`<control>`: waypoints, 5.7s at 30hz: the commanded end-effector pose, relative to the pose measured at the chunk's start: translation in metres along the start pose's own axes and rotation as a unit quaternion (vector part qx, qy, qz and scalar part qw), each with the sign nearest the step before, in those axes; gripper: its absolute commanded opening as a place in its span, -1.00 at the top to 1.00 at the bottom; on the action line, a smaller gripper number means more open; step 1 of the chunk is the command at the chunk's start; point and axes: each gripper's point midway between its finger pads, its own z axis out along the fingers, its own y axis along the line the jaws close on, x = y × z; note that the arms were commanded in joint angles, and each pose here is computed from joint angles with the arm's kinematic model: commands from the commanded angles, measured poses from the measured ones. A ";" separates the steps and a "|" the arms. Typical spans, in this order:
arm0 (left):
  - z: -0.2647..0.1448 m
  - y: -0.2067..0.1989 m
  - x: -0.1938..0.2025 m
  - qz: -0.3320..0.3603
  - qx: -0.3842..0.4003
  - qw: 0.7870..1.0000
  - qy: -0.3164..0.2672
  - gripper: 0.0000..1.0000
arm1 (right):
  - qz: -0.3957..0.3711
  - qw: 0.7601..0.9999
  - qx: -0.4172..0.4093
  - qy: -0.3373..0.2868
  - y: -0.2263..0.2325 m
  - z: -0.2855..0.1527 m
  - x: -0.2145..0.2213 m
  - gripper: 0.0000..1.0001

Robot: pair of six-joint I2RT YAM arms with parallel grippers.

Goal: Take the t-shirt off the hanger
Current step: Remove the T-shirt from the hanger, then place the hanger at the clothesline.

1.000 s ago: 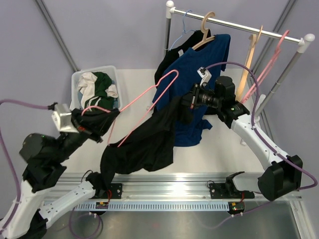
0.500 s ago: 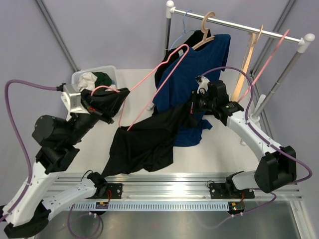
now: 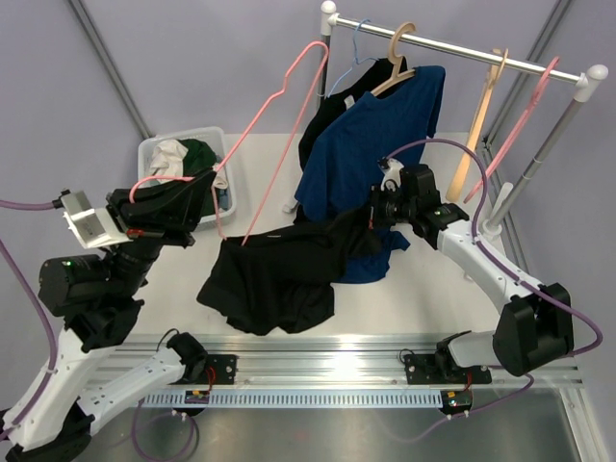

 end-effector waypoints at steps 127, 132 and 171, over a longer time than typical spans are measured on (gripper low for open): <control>-0.095 0.027 0.180 -0.190 -0.182 0.904 0.336 -0.98 | -0.070 0.928 0.290 -0.223 0.061 -0.250 -0.042 1.00; -0.100 0.033 0.179 -0.174 -0.194 0.904 0.338 -0.98 | -0.062 0.914 0.310 -0.254 0.083 -0.232 -0.076 1.00; -0.117 0.030 0.187 -0.158 -0.182 0.900 0.363 -0.98 | 0.021 0.847 0.413 -0.334 0.031 -0.186 -0.214 1.00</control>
